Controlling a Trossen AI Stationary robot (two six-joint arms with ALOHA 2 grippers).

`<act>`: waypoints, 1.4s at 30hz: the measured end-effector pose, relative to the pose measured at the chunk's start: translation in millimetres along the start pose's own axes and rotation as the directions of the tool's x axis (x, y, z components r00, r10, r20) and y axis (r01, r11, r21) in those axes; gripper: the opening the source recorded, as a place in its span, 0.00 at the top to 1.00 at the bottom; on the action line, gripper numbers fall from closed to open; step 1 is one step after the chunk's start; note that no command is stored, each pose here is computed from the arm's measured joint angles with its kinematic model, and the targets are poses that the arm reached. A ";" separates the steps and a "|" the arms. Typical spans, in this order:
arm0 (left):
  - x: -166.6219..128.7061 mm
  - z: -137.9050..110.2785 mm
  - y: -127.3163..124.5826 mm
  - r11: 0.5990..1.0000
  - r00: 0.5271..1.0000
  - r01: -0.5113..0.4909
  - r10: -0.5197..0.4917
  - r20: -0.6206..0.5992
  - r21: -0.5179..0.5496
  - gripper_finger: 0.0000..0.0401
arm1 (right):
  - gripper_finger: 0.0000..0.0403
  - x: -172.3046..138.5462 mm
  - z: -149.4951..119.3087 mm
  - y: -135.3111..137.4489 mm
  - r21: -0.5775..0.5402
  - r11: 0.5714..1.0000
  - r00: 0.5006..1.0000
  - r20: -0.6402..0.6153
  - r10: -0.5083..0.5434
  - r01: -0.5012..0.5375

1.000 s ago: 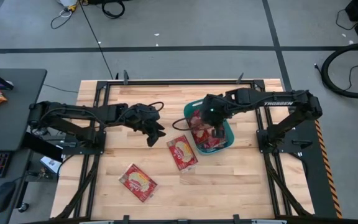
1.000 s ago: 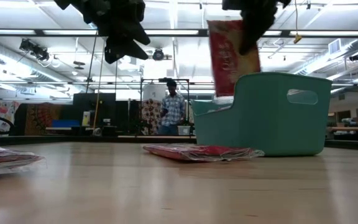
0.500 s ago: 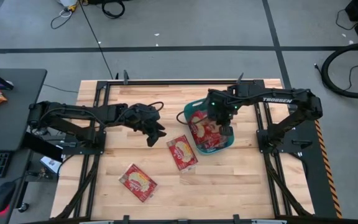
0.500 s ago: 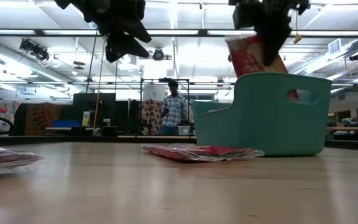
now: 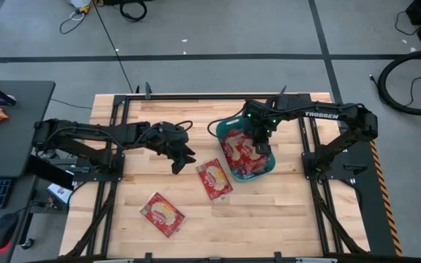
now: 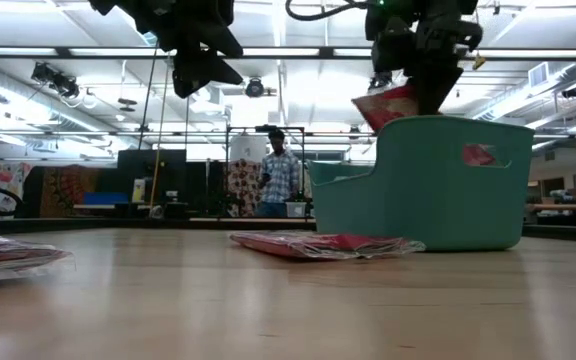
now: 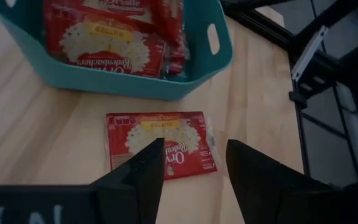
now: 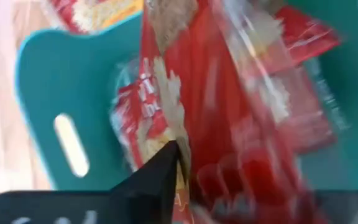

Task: Sort popcorn bags into baskets
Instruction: Put the red popcorn pack into the green bin

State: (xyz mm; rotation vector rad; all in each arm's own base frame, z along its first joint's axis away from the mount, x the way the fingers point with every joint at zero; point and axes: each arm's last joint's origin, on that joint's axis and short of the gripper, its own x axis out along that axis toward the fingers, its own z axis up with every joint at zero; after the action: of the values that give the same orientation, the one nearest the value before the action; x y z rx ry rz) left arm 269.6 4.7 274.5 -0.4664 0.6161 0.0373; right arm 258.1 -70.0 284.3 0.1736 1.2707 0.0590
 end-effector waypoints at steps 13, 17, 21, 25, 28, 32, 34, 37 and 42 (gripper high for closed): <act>6.4 -13.8 -19.1 0.990 0.998 0.031 -0.024 -0.057 0.136 0.56 | 0.40 -2.6 -0.2 -7.0 0.070 0.985 0.988 -0.021 -0.155 0.156; 6.8 -20.8 -24.8 0.986 0.990 0.088 -0.071 -0.123 0.141 0.56 | 0.37 -3.0 -0.7 -8.9 0.089 0.973 0.977 -0.033 -0.213 0.215; 5.3 -36.6 -35.8 0.978 0.964 0.145 -0.106 -0.245 0.149 0.56 | 0.38 -8.4 -3.6 -7.9 0.127 0.966 0.975 -0.025 -0.223 0.224; 0.6 -60.6 -55.8 0.957 0.907 0.230 -0.143 -0.395 0.180 0.56 | 0.38 -18.3 -6.2 -0.7 0.161 0.967 0.978 0.029 -0.206 0.199; 0.5 -78.4 -70.9 0.935 0.869 0.277 -0.145 -0.473 0.221 0.56 | 0.38 -26.9 -7.4 6.5 0.166 0.967 0.974 0.088 -0.210 0.193; 4.3 -97.1 -87.0 0.928 0.830 0.304 -0.148 -0.539 0.214 0.56 | 0.38 -39.3 -6.9 16.7 0.179 0.966 0.955 0.195 -0.223 0.189; 7.4 -106.0 -92.1 0.939 0.808 0.294 -0.144 -0.571 0.179 0.56 | 0.38 -45.5 -6.6 22.4 0.191 0.962 0.939 0.247 -0.241 0.196; 10.2 -117.6 -102.4 0.936 0.784 0.311 -0.155 -0.600 0.165 0.56 | 0.38 -52.3 -6.6 31.0 0.180 0.959 0.915 0.306 -0.264 0.217; 7.8 -140.4 -119.3 0.922 0.796 0.294 -0.090 -0.599 0.252 0.56 | 0.38 -54.9 -6.7 41.6 0.153 0.956 0.897 0.335 -0.287 0.248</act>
State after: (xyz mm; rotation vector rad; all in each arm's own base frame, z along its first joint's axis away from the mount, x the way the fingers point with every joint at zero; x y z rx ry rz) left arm 219.4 -163.8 218.4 -0.1972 1.1528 -0.4222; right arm 237.5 -36.1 341.0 0.0934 0.9255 -0.2698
